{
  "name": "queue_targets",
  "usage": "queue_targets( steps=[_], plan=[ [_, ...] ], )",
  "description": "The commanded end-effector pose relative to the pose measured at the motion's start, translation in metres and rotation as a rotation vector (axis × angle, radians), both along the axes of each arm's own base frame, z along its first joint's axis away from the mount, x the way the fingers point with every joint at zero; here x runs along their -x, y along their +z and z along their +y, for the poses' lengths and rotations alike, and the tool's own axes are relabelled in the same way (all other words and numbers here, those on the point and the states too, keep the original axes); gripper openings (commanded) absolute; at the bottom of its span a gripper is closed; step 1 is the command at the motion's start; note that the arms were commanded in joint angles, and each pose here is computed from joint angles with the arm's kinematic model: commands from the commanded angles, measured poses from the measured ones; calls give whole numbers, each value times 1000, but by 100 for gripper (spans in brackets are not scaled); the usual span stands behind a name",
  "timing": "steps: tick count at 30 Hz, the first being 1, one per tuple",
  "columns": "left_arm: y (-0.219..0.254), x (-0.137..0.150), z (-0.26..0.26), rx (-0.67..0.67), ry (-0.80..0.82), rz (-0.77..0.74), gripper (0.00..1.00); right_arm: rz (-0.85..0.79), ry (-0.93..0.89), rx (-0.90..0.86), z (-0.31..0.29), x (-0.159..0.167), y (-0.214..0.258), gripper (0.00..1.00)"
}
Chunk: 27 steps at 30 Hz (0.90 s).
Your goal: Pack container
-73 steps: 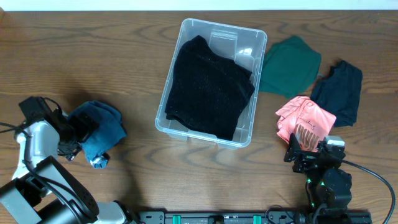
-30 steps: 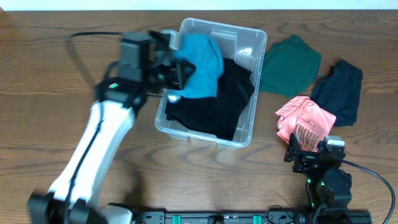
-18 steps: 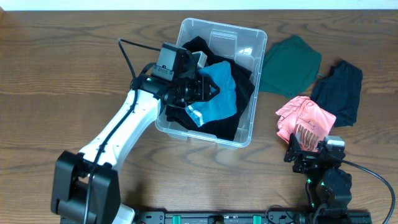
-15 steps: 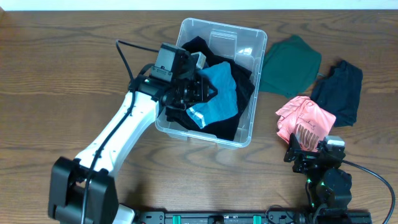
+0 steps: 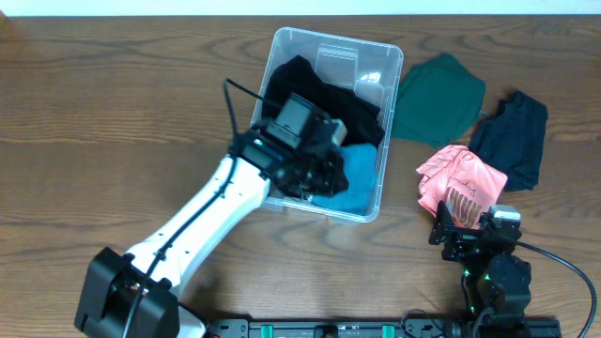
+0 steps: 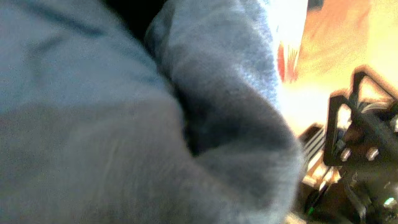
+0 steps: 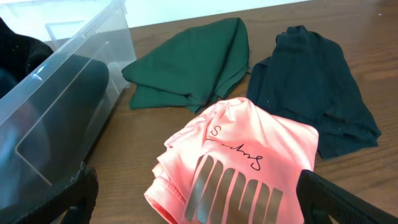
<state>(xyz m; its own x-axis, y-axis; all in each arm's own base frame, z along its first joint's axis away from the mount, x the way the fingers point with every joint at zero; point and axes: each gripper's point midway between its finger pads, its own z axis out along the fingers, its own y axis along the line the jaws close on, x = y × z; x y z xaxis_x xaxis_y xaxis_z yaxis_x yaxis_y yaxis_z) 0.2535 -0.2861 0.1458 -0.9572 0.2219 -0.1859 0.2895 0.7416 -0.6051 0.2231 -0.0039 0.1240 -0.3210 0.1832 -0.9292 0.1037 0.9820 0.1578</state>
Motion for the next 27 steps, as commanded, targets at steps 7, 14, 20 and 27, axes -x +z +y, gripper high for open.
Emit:
queue_targets(
  steps=[7,14,20,27],
  plan=[
    [8,-23,27,-82,90,-100,88,-3,-16,-10,-2,0,0,99],
    [76,-80,108,-3,363,-261,90,-3,-16,-10,-2,0,0,99],
    [141,-98,198,15,624,-467,91,-3,-16,-10,-2,0,0,99],
    [172,-89,300,-143,944,-605,98,-3,-16,-10,-2,0,0,99]
  ],
)
